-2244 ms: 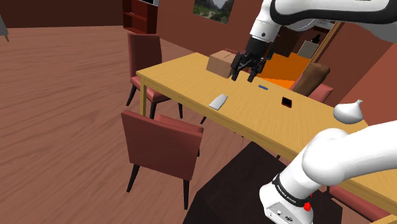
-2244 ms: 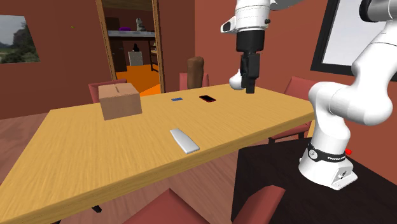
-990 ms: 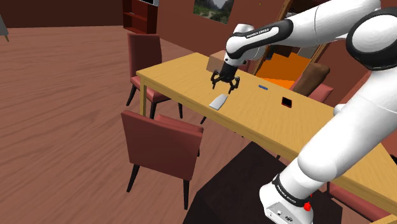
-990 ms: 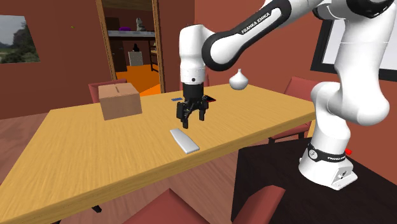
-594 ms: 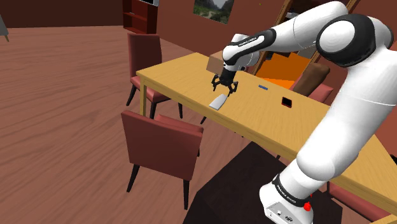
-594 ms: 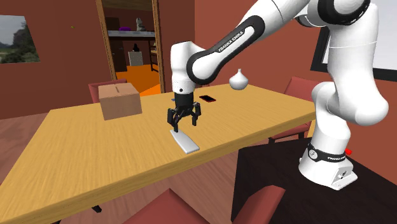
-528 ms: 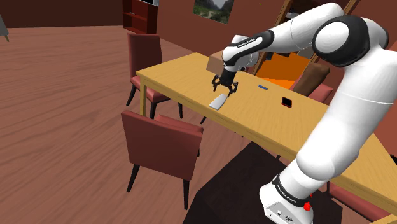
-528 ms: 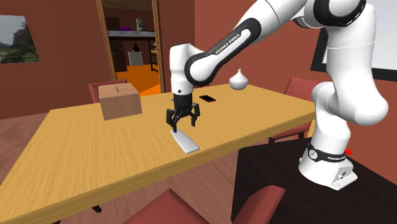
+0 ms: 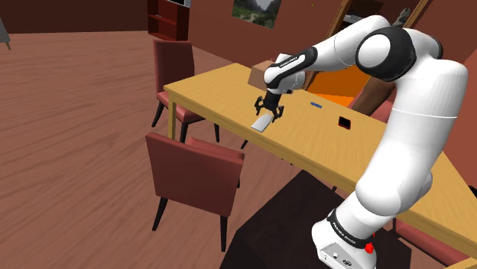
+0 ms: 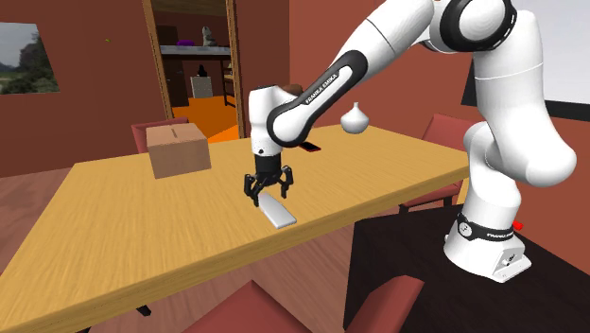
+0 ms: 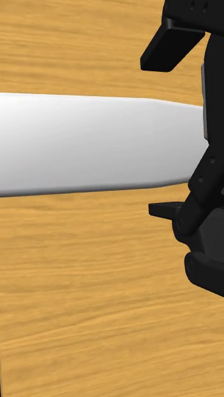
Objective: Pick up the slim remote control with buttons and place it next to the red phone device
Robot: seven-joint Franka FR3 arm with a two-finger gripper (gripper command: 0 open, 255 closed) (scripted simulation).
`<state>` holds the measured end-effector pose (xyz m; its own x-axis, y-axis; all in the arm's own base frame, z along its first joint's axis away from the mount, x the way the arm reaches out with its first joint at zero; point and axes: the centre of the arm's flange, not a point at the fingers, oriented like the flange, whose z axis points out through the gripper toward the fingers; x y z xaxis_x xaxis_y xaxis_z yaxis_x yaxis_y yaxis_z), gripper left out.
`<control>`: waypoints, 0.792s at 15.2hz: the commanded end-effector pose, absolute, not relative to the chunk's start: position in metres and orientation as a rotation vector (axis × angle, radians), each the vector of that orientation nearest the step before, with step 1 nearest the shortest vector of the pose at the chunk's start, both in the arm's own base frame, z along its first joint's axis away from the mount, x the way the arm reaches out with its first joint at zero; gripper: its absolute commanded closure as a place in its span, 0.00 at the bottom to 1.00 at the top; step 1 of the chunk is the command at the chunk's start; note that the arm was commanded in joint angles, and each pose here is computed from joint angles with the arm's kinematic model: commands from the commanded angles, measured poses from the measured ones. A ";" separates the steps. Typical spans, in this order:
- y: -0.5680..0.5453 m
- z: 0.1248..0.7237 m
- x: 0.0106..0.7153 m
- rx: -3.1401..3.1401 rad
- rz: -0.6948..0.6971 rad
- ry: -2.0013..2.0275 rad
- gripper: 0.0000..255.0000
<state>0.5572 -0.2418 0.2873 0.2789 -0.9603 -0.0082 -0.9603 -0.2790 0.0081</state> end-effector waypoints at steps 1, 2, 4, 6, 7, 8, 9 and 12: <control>-0.243 0.277 0.557 2.510 -0.017 -1.886 0.00; -0.243 0.268 0.557 2.510 -0.017 -1.886 0.00; -0.243 0.268 0.557 2.510 -0.017 -1.886 0.00; -0.243 0.268 0.557 2.510 -0.017 -1.886 0.00; -0.243 0.268 0.557 2.510 -0.017 -1.886 0.00; -0.243 0.268 0.557 2.510 -0.017 -1.886 0.00; -0.243 0.268 0.557 2.510 -0.017 -1.886 0.00; -0.243 0.268 0.557 2.510 -0.017 -1.886 1.00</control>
<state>0.5568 -0.2426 0.2684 0.2782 -0.9605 -0.0076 -0.9605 -0.2782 0.0078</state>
